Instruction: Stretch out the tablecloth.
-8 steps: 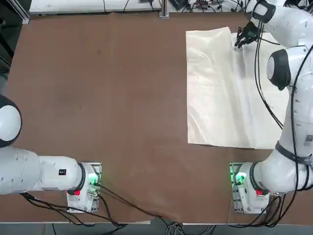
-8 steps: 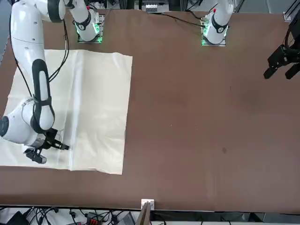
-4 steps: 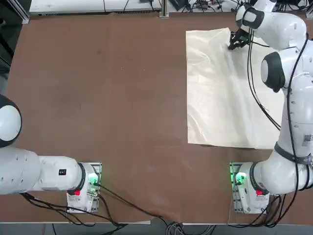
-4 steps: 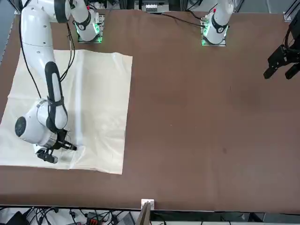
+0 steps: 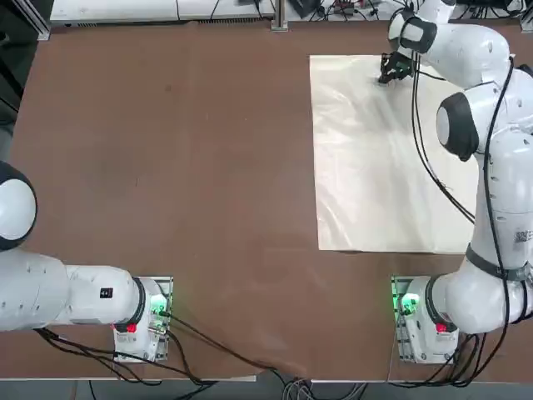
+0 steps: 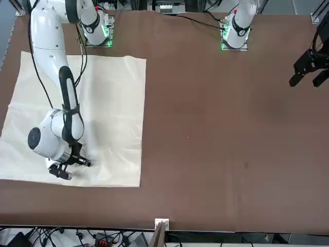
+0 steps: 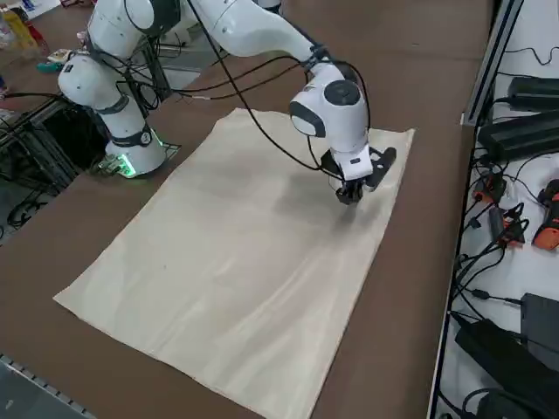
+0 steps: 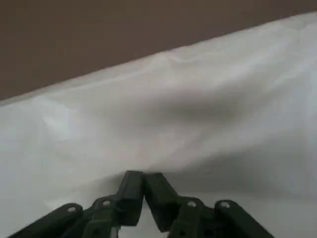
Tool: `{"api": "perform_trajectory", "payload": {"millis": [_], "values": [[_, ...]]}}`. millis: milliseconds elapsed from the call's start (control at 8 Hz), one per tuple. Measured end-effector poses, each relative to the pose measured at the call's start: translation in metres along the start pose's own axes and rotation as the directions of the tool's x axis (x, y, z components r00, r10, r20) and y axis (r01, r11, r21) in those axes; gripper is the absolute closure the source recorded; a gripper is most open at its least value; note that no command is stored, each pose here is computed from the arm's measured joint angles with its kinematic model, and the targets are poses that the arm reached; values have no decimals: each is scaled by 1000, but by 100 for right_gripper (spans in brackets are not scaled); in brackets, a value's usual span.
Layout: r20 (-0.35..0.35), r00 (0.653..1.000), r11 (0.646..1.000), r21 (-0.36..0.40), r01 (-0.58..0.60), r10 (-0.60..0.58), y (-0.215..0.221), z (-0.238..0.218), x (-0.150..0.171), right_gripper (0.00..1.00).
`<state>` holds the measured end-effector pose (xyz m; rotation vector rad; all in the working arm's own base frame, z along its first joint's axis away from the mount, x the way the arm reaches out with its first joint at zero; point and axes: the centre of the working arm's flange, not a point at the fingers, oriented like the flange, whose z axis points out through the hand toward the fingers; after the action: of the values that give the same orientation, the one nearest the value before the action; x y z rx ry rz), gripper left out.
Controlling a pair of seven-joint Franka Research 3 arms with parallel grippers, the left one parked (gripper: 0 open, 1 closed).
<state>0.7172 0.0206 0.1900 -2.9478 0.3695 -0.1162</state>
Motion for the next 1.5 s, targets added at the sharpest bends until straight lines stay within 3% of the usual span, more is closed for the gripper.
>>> {"api": "perform_trajectory", "payload": {"millis": [500,750,1125,1500], "values": [[-11,1000,1000,17,-1,1,-13,-3,0,88],[-41,999,1000,27,7,-5,-15,-34,14,59],[-120,993,999,46,26,-21,-11,-138,37,3],[-157,986,995,71,71,-59,-24,-219,31,0]]}}
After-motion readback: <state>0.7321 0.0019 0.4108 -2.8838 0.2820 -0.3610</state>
